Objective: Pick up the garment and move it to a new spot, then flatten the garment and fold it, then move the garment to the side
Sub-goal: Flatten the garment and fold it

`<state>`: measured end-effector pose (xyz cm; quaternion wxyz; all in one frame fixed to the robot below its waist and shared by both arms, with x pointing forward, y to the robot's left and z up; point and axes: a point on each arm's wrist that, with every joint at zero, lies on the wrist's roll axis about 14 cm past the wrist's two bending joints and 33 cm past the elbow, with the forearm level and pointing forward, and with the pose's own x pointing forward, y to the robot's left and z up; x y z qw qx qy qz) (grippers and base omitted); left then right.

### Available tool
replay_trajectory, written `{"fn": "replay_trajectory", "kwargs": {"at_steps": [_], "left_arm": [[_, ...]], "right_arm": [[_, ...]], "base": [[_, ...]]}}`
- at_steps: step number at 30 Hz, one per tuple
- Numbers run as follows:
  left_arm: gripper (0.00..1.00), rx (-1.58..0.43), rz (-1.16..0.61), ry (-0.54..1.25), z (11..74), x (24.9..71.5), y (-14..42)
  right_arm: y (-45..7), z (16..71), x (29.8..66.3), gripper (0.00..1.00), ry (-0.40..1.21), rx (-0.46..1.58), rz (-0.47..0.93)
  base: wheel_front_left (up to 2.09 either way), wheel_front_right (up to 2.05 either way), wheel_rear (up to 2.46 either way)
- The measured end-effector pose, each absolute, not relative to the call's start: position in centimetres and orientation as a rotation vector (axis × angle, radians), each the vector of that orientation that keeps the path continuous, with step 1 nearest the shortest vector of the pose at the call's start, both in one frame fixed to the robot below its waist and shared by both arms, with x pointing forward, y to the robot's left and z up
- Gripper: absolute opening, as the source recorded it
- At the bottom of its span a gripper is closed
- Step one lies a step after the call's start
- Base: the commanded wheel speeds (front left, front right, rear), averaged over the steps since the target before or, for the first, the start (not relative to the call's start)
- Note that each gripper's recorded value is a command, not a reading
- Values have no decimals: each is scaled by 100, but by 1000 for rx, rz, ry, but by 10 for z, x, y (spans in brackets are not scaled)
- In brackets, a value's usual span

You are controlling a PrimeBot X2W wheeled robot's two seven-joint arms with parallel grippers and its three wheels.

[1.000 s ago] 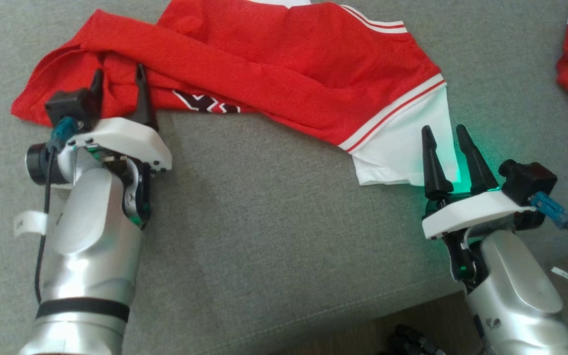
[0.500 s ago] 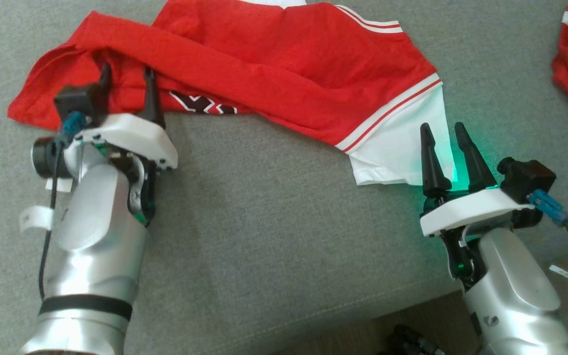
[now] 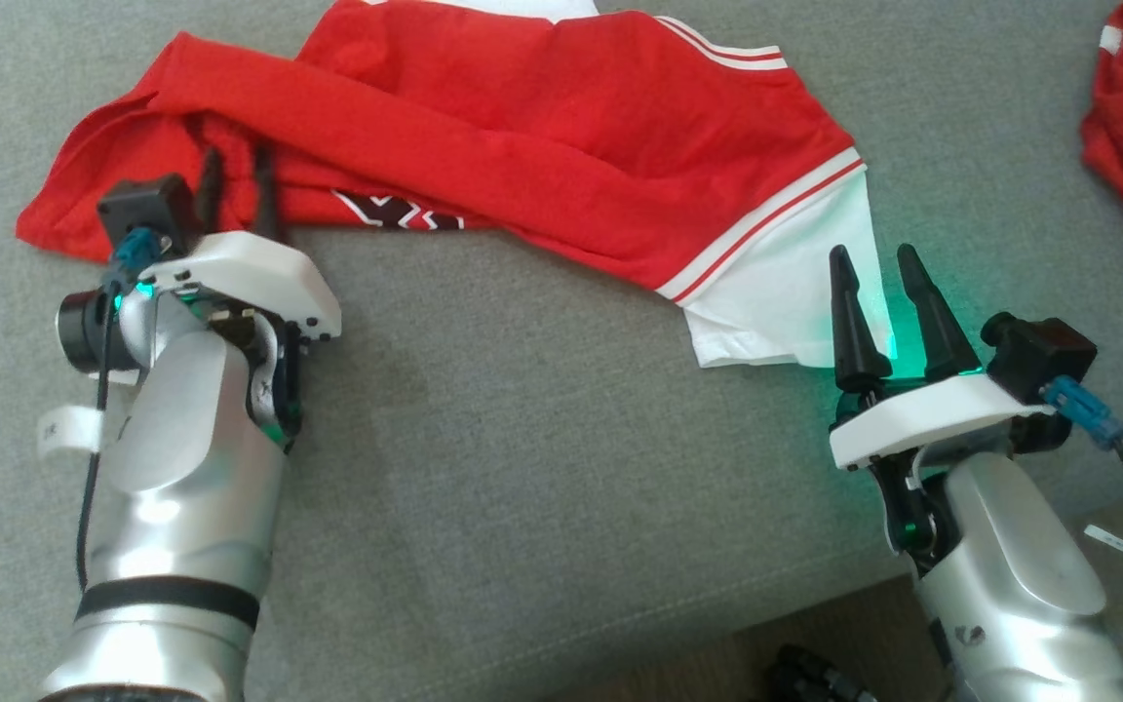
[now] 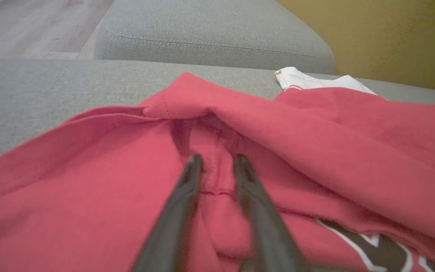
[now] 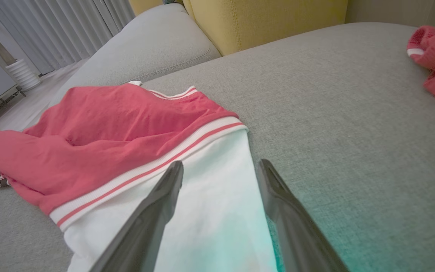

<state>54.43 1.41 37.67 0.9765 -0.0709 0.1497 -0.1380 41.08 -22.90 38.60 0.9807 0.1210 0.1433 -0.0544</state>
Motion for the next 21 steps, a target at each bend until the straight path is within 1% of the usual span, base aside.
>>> {"fn": "replay_trajectory", "kwargs": {"at_steps": [1, 9, 13, 18, 21], "left_arm": [[0, -143, -282, 301, 377, 544, 13], [0, -139, -280, 274, 390, 543, 17], [0, -150, -280, 214, 413, 536, 23], [0, -178, -267, 166, 436, 507, 38], [0, -192, -212, 152, 443, 484, 58]], "right_arm": [[-229, 387, 411, 100, 287, 244, -110], [-230, 393, 409, 100, 271, 247, -114], [-230, 400, 408, 100, 252, 260, -115], [-217, 399, 395, 100, 260, 283, -93], [-206, 404, 393, 100, 247, 292, -64]], "base": [[0, 0, 0], [0, 0, 0], [0, 0, 0], [0, 0, 0], [0, 0, 0]]}}
